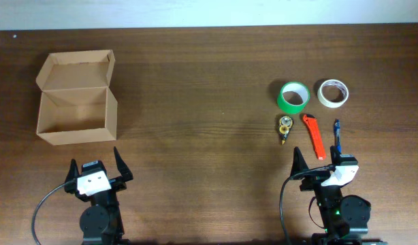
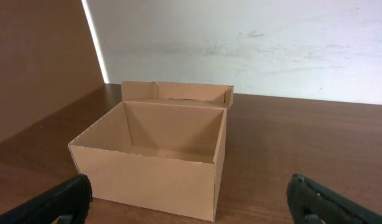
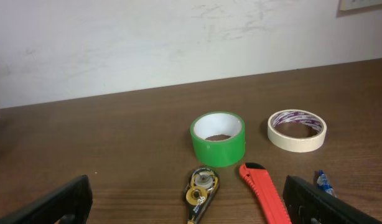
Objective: Pack container
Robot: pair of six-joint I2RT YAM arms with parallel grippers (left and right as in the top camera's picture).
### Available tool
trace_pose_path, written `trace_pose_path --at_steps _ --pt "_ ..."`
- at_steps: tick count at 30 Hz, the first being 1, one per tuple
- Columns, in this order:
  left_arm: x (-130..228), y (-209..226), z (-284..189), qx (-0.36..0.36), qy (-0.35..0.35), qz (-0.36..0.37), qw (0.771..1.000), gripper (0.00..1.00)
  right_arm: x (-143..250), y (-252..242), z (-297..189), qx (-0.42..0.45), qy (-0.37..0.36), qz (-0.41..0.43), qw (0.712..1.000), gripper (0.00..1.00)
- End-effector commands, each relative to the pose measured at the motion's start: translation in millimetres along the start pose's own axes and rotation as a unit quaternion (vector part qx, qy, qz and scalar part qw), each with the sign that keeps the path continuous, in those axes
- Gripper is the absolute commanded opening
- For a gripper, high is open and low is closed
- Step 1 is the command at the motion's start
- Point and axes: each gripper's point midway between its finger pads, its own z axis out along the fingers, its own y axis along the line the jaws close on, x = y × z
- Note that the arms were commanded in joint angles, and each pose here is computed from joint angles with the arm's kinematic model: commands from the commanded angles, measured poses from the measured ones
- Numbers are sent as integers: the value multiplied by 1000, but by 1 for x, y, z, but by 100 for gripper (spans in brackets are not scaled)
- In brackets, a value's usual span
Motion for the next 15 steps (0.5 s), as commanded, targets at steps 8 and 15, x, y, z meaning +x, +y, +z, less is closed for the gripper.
trace_pose_path --at_steps 8,15 --pt "0 1 0 -3 -3 3 1000 100 2 -4 0 9 -4 4 1000 99" --pt "0 1 0 -3 -3 3 1000 100 2 -4 0 9 -3 4 1000 99"
